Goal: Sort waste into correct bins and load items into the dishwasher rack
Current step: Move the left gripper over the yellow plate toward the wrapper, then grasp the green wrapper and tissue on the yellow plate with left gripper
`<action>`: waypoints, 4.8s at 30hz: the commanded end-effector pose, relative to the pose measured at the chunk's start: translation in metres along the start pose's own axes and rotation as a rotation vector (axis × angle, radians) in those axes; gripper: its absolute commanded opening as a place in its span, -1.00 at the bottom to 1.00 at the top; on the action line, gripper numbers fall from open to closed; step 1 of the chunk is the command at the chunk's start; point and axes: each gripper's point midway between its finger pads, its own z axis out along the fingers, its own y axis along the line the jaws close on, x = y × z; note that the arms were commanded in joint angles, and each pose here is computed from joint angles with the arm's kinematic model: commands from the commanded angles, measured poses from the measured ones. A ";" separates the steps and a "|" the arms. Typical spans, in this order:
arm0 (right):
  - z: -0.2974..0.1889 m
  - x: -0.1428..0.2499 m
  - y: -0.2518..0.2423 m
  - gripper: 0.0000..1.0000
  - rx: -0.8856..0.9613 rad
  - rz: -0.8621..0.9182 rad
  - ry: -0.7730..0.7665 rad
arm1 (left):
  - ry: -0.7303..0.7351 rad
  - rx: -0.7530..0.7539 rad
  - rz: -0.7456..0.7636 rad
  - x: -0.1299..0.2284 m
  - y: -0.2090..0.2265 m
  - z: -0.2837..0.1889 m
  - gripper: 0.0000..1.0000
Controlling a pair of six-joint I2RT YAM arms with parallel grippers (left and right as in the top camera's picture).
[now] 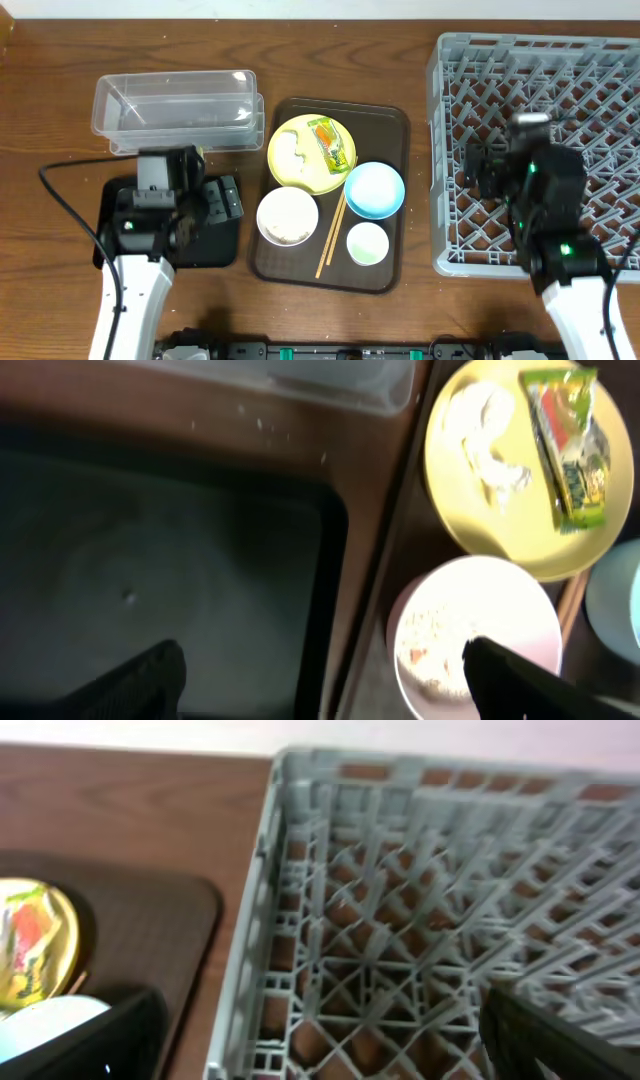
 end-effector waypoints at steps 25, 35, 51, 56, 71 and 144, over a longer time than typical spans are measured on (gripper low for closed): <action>0.007 -0.039 0.010 0.98 -0.060 0.001 -0.083 | -0.122 0.061 0.008 -0.085 -0.033 0.002 0.81; 0.007 -0.035 0.010 0.99 -0.060 0.001 -0.070 | -0.043 0.144 0.169 -0.081 -0.108 0.059 0.81; 0.007 -0.035 0.010 0.96 -0.060 0.001 -0.068 | 0.068 0.142 0.244 -0.048 -0.138 0.164 0.57; 0.007 -0.035 0.010 0.93 -0.060 0.001 -0.068 | 0.127 0.117 0.243 -0.032 -0.131 0.185 0.50; 0.007 -0.035 0.010 0.89 -0.060 0.000 -0.068 | 0.186 0.093 0.243 -0.018 -0.123 0.188 -0.59; 0.008 -0.034 0.010 0.91 -0.060 -0.003 -0.064 | 0.158 0.221 -0.010 -0.007 -0.189 0.210 -0.14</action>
